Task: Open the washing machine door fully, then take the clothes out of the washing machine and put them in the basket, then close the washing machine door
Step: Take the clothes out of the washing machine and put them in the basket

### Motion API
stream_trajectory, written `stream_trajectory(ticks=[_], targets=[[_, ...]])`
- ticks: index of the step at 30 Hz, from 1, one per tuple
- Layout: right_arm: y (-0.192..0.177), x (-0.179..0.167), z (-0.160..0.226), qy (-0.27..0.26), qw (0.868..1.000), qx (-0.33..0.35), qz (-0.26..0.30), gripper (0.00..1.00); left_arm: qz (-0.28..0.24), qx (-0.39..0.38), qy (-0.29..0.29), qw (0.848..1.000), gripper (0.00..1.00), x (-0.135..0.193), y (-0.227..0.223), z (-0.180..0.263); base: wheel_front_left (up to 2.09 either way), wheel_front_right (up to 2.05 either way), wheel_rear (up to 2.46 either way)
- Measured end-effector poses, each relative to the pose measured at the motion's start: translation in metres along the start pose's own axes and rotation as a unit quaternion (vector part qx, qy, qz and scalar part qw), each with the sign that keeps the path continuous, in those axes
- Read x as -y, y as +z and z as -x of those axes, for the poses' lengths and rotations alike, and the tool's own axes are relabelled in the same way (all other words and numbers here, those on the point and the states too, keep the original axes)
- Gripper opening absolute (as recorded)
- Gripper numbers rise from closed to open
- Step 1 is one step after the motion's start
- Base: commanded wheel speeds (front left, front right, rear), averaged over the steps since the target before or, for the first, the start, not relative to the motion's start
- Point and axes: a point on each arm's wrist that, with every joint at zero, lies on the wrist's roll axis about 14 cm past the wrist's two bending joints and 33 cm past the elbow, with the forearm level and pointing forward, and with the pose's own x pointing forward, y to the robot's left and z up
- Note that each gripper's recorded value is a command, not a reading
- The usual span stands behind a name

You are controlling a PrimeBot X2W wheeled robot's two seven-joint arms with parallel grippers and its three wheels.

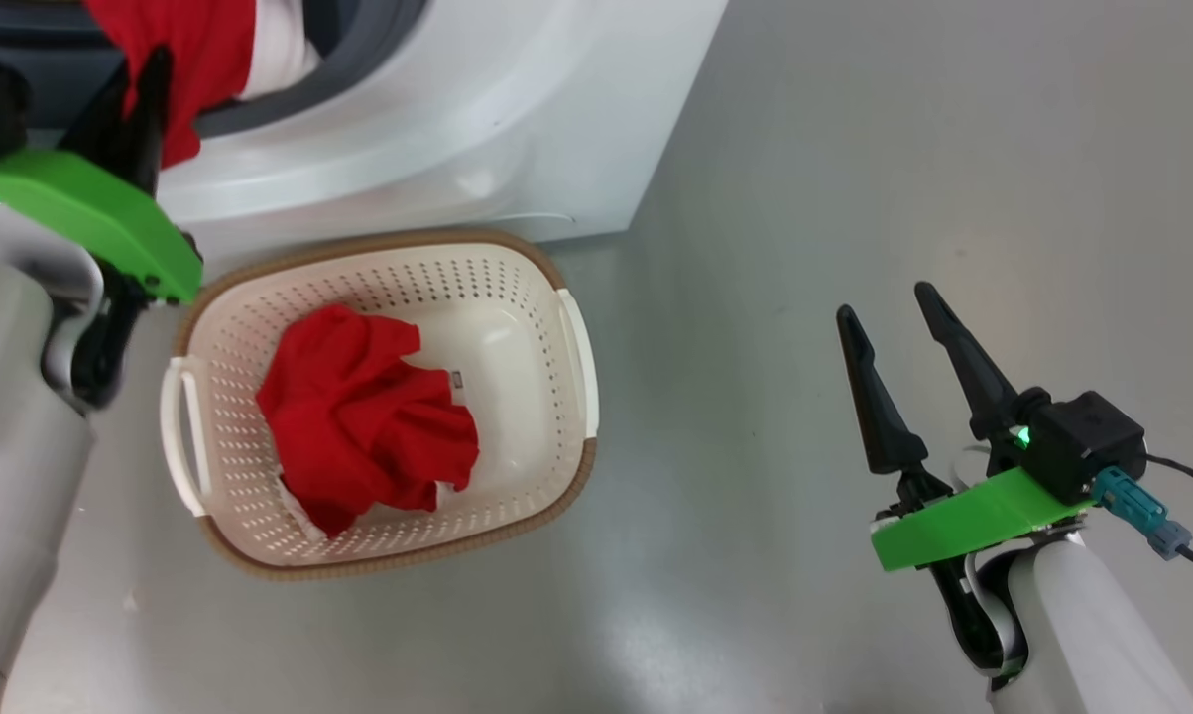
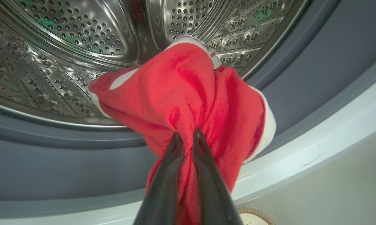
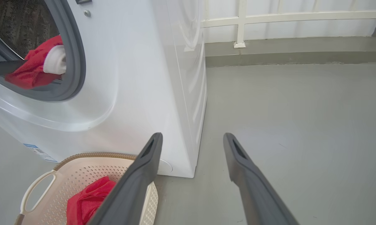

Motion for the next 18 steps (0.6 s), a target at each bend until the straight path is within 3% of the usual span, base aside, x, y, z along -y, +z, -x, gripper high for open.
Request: stream_trajectory(ticks=[12, 18], targets=[[0.019, -0.019, 0.003, 0.024, 0.999, 0.024, -0.002, 1.00, -0.020, 0.094, 0.049, 0.994, 0.00, -0.008, 0.049, 0.048, 0.00, 0.00, 0.00], [0.027, -0.024, 0.010, 0.028, 0.999, 0.034, -0.003, 1.00, -0.034, 0.109, 0.070, 0.991, 0.00, -0.003, 0.045, 0.082, 0.00, 0.00, 0.00]])
